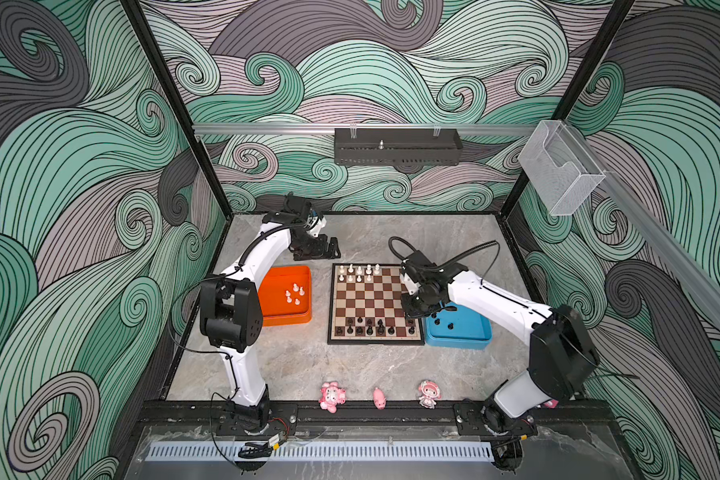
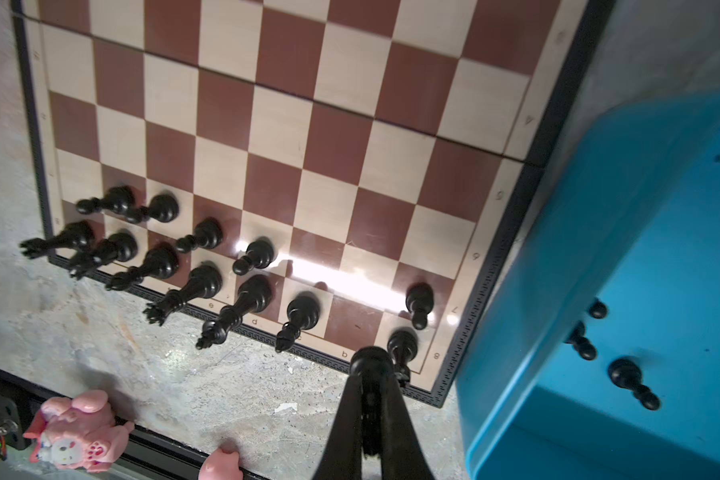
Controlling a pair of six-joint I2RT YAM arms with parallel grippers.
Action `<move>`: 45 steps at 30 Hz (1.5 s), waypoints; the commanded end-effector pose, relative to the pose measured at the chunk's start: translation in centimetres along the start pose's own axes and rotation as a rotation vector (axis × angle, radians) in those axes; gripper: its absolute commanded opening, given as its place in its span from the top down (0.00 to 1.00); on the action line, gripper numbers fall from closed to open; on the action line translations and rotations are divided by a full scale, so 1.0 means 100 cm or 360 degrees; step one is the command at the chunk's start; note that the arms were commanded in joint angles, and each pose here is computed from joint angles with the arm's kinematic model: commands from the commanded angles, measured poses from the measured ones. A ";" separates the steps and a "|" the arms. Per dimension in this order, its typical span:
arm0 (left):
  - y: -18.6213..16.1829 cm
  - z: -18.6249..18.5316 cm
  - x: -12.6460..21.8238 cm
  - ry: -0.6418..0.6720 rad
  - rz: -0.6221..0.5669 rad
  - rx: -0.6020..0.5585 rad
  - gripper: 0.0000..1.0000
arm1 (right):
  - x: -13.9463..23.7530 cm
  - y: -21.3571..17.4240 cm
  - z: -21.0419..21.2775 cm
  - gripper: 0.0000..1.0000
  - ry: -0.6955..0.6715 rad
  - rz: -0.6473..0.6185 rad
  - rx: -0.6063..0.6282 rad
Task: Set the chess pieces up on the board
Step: 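Carry the black piece to the board with right gripper while left gripper withdraws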
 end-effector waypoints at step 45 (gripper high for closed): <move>0.003 0.005 0.002 -0.0079 0.0017 0.0072 0.01 | -0.041 -0.002 0.018 0.96 -0.0073 0.0194 -0.0020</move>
Point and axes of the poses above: each gripper's point midway between its finger pads, its own x axis back along the fingers, its own z axis along the line the jaws close on, y = z × x, the point moved 10 cm from there along x, back along the fingers, and after that the axes turned 15 degrees about x, right-handed, at the moved point
